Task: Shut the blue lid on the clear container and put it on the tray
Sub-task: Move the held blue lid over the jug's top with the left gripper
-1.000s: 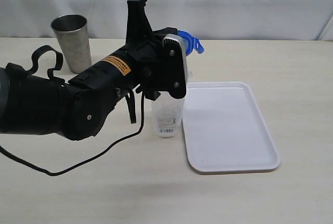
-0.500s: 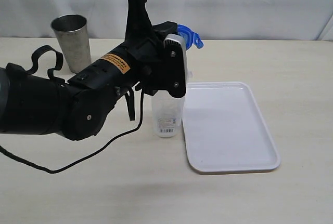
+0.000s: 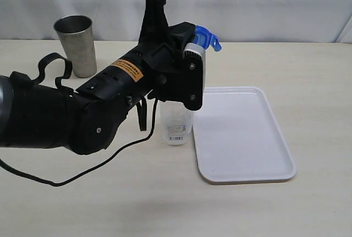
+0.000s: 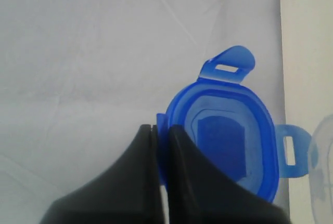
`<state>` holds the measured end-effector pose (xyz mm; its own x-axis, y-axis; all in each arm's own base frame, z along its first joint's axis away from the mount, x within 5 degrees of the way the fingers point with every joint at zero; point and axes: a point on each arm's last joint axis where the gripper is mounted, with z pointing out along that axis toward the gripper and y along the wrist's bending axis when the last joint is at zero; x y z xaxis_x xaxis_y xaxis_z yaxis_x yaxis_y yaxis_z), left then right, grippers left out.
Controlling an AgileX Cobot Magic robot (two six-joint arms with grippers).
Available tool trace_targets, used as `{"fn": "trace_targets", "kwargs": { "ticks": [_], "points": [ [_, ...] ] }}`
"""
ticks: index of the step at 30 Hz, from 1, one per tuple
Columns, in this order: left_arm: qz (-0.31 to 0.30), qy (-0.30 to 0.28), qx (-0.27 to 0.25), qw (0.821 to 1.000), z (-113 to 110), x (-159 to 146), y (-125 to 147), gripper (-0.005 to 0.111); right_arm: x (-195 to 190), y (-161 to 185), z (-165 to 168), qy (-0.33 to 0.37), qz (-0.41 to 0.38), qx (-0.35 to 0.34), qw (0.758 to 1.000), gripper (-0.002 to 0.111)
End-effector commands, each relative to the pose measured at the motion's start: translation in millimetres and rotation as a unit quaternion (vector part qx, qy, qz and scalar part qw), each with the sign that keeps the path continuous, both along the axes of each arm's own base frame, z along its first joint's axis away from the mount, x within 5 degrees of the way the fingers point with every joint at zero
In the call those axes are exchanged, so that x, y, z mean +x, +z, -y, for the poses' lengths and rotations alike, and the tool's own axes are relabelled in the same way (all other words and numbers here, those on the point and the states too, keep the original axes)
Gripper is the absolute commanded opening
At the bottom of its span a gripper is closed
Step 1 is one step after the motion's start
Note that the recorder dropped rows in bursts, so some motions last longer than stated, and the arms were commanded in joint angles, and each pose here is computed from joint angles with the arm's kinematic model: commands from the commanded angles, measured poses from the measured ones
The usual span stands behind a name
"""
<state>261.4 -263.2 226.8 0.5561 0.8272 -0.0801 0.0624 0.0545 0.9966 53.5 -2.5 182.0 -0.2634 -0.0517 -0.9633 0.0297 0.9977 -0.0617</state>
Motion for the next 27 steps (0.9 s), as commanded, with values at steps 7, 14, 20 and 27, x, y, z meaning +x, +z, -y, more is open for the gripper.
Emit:
{"fn": "trace_targets", "kwargs": {
  "ticks": [7,14,20,27],
  "points": [
    [-0.002,-0.001,-0.004,1.000,6.4,-8.7,0.0,0.000,-0.1,-0.1,-0.1,0.001,0.003,0.000,1.000,0.004],
    [-0.008,0.011,-0.007,1.000,5.7,-9.0,-0.6,0.000,-0.1,-0.1,-0.1,0.001,0.003,0.000,1.000,0.004],
    [-0.008,0.015,-0.009,1.000,6.6,-10.4,-0.4,0.000,-0.1,-0.1,-0.1,0.001,0.003,0.000,1.000,0.004],
    [0.007,0.026,-0.009,1.000,9.5,-15.4,1.9,0.000,-0.1,-0.1,-0.1,0.001,0.003,0.000,1.000,0.004]
  ]
}}
